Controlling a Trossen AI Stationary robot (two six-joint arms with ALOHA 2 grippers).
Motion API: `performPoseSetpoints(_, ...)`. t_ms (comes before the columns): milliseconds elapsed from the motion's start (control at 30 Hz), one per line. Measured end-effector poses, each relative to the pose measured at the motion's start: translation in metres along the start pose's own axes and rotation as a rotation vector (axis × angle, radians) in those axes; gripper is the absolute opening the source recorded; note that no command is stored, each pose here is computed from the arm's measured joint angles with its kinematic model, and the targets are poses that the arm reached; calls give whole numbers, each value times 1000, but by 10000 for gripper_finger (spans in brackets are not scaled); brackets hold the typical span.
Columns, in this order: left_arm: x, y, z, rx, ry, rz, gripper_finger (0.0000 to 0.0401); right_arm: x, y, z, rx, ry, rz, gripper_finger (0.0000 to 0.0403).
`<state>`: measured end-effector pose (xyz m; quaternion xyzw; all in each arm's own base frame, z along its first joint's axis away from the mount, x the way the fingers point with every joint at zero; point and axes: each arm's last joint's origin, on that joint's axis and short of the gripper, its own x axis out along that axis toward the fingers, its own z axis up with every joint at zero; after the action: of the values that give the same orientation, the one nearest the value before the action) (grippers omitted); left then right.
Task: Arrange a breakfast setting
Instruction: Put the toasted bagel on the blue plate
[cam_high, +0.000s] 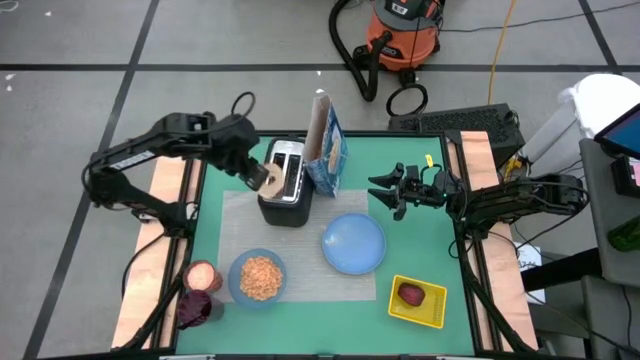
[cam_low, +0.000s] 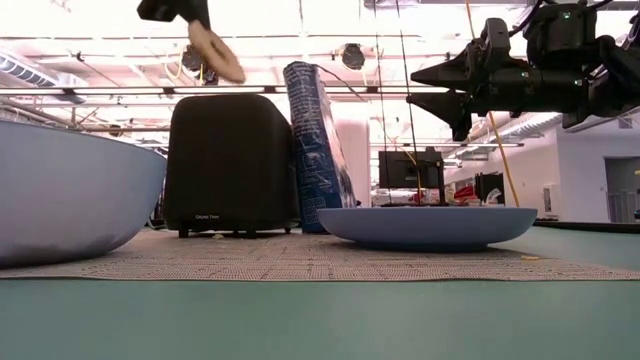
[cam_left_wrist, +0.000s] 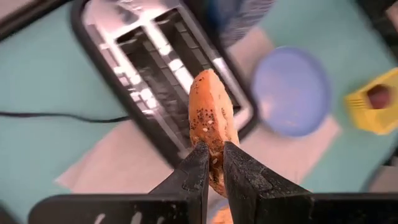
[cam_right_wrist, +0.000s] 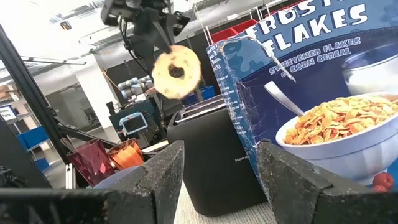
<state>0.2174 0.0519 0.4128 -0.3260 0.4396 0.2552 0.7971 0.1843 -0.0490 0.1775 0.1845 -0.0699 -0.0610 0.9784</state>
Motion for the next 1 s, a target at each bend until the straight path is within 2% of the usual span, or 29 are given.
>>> performPoseSetpoints(267,-6,-19,5,15,-71,-222,41,0,0,0,0,0,0,192)
performPoseSetpoints(567,0,-57,5,43,-127,-410,41,0,0,0,0,0,0,192)
performPoseSetpoints(733,20,-86,2,96,-111,-456,41,0,0,0,2,-2,4,192)
performPoseSetpoints(867,45,-107,-1,127,-87,-447,41,0,1,1,2,-4,18,192)
performPoseSetpoints(1000,77,-123,-5,147,-47,-400,41,-1,3,1,0,15,91,192)
